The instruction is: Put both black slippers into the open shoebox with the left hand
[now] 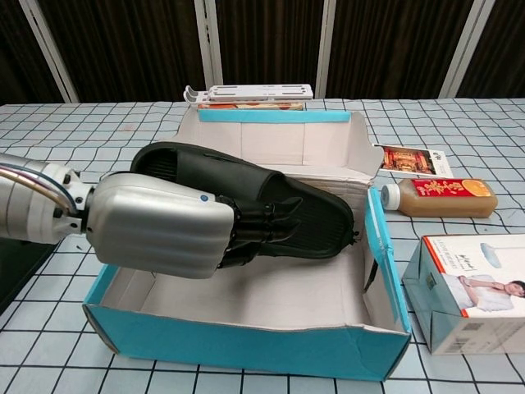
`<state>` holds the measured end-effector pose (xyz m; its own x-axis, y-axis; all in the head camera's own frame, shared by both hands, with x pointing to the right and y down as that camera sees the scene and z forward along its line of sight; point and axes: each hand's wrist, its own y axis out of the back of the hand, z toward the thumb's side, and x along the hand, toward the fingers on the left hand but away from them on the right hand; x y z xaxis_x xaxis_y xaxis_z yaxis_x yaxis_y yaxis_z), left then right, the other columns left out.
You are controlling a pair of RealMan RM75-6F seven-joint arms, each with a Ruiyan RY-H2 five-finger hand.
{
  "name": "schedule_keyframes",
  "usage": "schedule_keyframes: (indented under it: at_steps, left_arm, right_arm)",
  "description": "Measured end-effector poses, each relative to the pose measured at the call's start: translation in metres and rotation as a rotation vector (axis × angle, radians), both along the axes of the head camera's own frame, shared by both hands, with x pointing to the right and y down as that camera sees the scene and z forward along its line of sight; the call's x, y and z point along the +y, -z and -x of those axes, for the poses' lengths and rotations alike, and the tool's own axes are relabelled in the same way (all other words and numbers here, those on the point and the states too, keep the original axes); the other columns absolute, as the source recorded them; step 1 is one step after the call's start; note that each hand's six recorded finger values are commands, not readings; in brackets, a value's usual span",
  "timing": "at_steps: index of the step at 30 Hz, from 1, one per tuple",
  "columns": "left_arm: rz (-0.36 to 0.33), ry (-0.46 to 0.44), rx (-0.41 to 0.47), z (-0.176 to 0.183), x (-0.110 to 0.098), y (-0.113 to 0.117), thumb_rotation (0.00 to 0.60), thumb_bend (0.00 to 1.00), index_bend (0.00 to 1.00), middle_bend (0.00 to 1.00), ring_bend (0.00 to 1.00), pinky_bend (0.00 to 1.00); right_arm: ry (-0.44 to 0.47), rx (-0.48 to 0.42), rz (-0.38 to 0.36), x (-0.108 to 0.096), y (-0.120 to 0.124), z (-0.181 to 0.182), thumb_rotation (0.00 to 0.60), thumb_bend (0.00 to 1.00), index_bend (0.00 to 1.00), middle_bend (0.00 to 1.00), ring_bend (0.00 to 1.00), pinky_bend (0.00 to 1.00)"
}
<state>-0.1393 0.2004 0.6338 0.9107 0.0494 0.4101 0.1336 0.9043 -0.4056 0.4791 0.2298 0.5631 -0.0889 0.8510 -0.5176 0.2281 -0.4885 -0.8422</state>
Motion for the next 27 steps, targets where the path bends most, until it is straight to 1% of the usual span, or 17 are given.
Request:
schedule_keyframes:
  at_steps: [8, 16, 19, 23, 27]
  left_arm:
    - [-0.007, 0.000, 0.009, -0.020, -0.011, -0.010, 0.600, 0.57, 0.54, 0.51, 0.09, 0.12]
    - [0.017, -0.018, -0.014, -0.013, -0.001, -0.016, 0.600, 0.53, 0.51, 0.51, 0.09, 0.12]
    - [0.025, -0.022, -0.015, -0.010, 0.004, -0.016, 0.600, 0.49, 0.44, 0.48, 0.09, 0.12]
    - [0.028, -0.011, 0.008, -0.011, 0.003, -0.012, 0.600, 0.41, 0.32, 0.37, 0.08, 0.12]
    - [0.032, 0.007, 0.024, -0.013, 0.001, -0.009, 0.600, 0.34, 0.27, 0.31, 0.06, 0.11]
  right_arm:
    - [-0.007, -0.001, -0.001, 0.000, 0.001, -0.001, 0.600, 0.23, 0.26, 0.25, 0.30, 0.32]
    - [-0.006, -0.004, 0.000, 0.000, 0.001, -0.001, 0.600, 0.23, 0.26, 0.25, 0.29, 0.32]
    - [-0.005, -0.004, 0.002, 0.000, 0.001, -0.001, 0.600, 0.23, 0.26, 0.25, 0.29, 0.32]
    - [-0.006, -0.004, 0.003, 0.000, 0.000, -0.001, 0.600, 0.23, 0.26, 0.25, 0.30, 0.32]
    - [-0.007, -0.005, 0.007, 0.000, 0.000, -0.001, 0.600, 0.23, 0.26, 0.25, 0.29, 0.32]
